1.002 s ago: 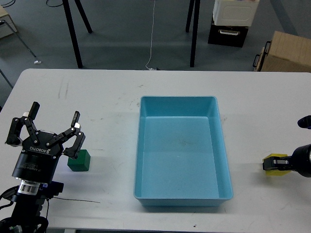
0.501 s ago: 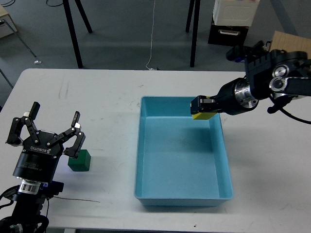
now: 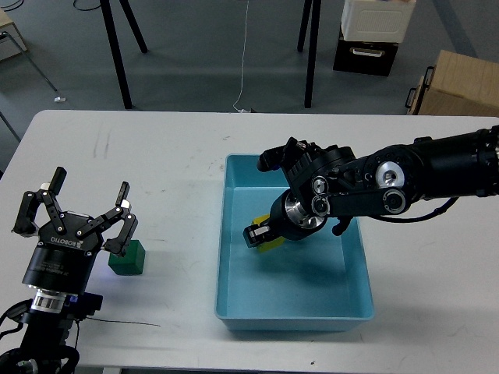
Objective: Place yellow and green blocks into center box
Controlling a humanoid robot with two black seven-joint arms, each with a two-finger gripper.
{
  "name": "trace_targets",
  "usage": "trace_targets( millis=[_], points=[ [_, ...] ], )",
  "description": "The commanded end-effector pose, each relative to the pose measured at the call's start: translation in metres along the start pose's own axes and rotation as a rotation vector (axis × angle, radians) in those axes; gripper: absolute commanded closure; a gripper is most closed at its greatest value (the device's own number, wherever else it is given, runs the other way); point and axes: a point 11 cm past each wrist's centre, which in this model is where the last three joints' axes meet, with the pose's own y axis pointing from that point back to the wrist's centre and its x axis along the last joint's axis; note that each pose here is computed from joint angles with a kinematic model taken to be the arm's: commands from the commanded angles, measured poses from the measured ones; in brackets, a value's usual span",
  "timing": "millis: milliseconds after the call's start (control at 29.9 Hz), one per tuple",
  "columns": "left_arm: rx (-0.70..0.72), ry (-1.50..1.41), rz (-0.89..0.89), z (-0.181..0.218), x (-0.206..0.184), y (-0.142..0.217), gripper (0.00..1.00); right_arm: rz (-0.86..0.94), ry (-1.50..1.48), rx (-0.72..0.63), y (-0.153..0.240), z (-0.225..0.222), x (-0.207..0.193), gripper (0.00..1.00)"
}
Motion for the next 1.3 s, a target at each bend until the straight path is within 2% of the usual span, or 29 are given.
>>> trace_targets(
  millis=[0, 234, 334, 501, 702, 802, 869, 936, 1002, 1169, 1270],
  points=[
    [0.003, 0.001, 0.001, -0.001, 0.0, 0.0, 0.0, 0.011, -0.012, -0.004, 0.003, 0.004, 0.002, 0.05],
    [0.005, 0.0, 0.001, -0.001, 0.0, 0.0, 0.0, 0.081, -0.085, -0.02, 0.026, 0.023, 0.029, 0.05],
    [0.008, 0.0, -0.004, -0.001, -0.001, -0.001, 0.0, 0.182, -0.176, -0.025, 0.058, 0.044, 0.063, 0.04],
    [0.014, -0.003, -0.02, -0.001, -0.003, -0.007, 0.0, 0.407, -0.473, 0.106, 0.133, 0.087, 0.121, 0.04],
    [0.015, -0.003, -0.02, -0.001, -0.004, -0.007, 0.0, 0.632, -0.882, 0.361, 0.226, 0.16, 0.146, 0.04],
    [0.014, -0.004, -0.025, -0.001, -0.005, -0.008, 0.0, 0.689, -1.056, 0.505, 0.238, 0.189, 0.143, 0.04],
    [0.016, -0.004, -0.029, -0.001, -0.005, -0.01, 0.0, 0.744, -1.202, 0.681, 0.248, 0.209, 0.142, 0.03],
    [0.02, -0.008, -0.033, -0.001, -0.006, -0.011, 0.0, 0.793, -1.331, 0.931, 0.259, 0.226, 0.141, 0.02],
    [0.027, -0.005, -0.033, -0.004, -0.006, -0.012, 0.0, 0.826, -1.404, 1.119, 0.272, 0.246, 0.134, 0.02],
    [0.074, 0.009, -0.038, -0.019, -0.006, -0.016, 0.0, 0.86, -1.551, 1.394, 0.287, 0.277, 0.129, 0.02],
    [0.075, 0.007, -0.044, -0.019, -0.007, -0.017, 0.0, 0.88, -1.688, 1.527, 0.28, 0.304, 0.108, 0.02]
  ],
)
